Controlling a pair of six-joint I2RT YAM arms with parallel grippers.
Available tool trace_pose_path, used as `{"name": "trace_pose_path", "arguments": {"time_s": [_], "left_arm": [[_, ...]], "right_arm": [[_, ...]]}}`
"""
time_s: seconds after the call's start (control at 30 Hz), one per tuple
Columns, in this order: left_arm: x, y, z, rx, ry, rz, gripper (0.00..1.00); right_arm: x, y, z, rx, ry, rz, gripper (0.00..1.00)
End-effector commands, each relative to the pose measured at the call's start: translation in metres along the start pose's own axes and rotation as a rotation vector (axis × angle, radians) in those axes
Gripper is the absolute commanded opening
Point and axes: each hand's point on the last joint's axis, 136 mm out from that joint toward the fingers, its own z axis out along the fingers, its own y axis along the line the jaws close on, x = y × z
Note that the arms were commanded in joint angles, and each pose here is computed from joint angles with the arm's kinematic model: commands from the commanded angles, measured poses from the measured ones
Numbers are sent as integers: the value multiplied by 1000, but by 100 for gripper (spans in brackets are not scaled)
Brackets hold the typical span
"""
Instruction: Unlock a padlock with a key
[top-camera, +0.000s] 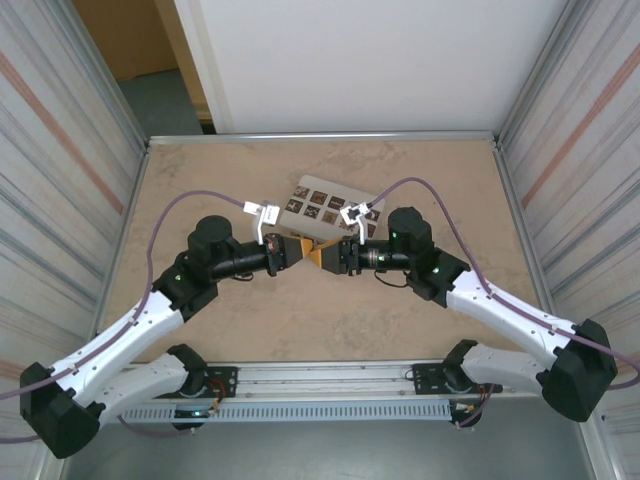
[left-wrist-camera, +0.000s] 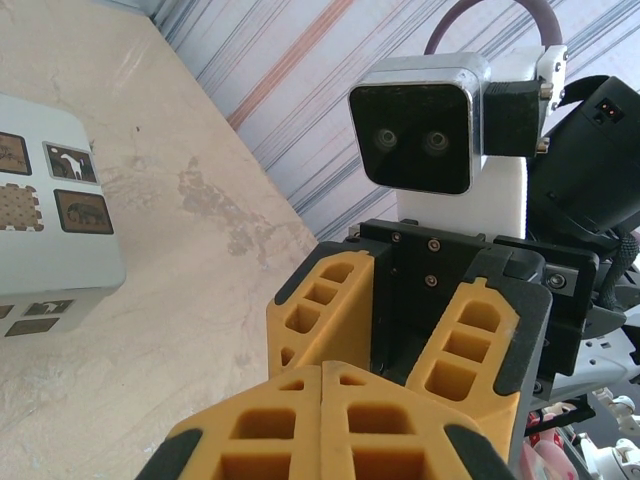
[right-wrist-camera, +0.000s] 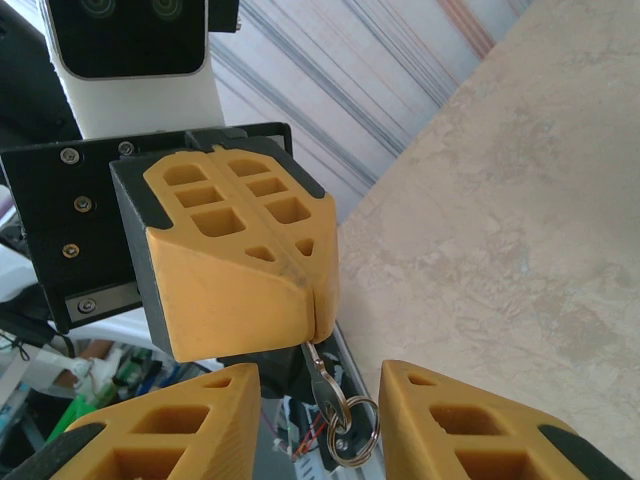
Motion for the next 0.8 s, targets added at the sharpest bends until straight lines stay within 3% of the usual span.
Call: {"name": "trace_pose_path", "arguments": {"time_s": [0.0,0.77], "left_arm": [[-5,-6,-2,30,-23,24,0],[-8,-2,-6,2,-58,20,0]], "right_arm": [[-10,14,0,-39,-18,-53,34],[1,3,1,-10,3,-14,17]]}}
